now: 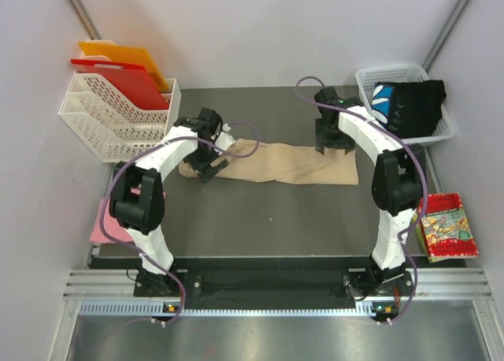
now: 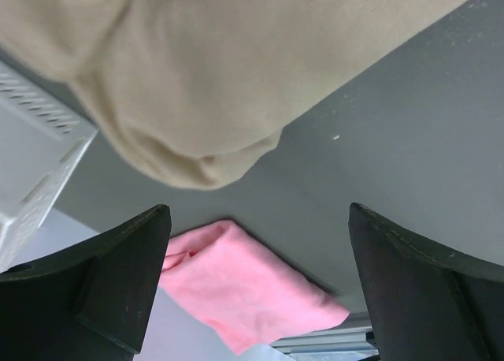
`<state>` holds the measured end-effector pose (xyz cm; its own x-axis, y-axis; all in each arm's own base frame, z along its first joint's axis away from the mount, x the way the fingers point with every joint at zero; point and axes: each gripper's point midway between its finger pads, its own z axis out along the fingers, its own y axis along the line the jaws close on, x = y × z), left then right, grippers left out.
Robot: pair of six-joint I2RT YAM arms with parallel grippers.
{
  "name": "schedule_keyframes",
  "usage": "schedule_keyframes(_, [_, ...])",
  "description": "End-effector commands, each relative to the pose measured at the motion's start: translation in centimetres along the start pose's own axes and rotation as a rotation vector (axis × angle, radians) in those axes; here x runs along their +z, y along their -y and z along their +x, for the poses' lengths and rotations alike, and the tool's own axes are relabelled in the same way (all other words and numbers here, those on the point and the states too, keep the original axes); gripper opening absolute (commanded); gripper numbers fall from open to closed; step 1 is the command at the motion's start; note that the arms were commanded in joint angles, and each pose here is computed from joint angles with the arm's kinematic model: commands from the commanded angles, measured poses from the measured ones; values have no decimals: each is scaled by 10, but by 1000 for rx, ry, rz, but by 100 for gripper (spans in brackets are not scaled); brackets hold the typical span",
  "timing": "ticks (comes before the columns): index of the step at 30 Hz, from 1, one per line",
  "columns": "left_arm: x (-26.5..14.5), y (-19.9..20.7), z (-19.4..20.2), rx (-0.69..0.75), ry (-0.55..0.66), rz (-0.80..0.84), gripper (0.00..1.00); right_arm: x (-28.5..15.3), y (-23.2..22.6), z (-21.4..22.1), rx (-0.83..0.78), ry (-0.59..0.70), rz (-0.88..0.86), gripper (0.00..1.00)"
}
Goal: Fold and stack the t-shirts
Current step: Fold the tshirt
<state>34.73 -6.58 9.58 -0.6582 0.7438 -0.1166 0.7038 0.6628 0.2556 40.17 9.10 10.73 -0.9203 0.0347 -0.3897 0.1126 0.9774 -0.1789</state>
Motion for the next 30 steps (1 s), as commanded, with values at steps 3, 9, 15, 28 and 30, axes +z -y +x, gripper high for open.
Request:
schedule_keyframes(3, [43,-1,-2,-20,-27,-9,99,34,-4,5,6,-66,9,69])
schedule_keyframes(9, [57,-12,27,-41,-77,-24,99,66,24,39,40,-186,63,68])
schedule_keyframes(15, [66,-35,68,-65,-128,-64,99,78,50,62,99,-233,83,68])
schedule_keyframes(28, [-34,-63,-40,-156,180,19,99,31,21,23,99,-117,-54,72])
schedule_keyframes(30, [-48,-49,-62,-144,244,69,99,17,12,12,97,-73,-83,72])
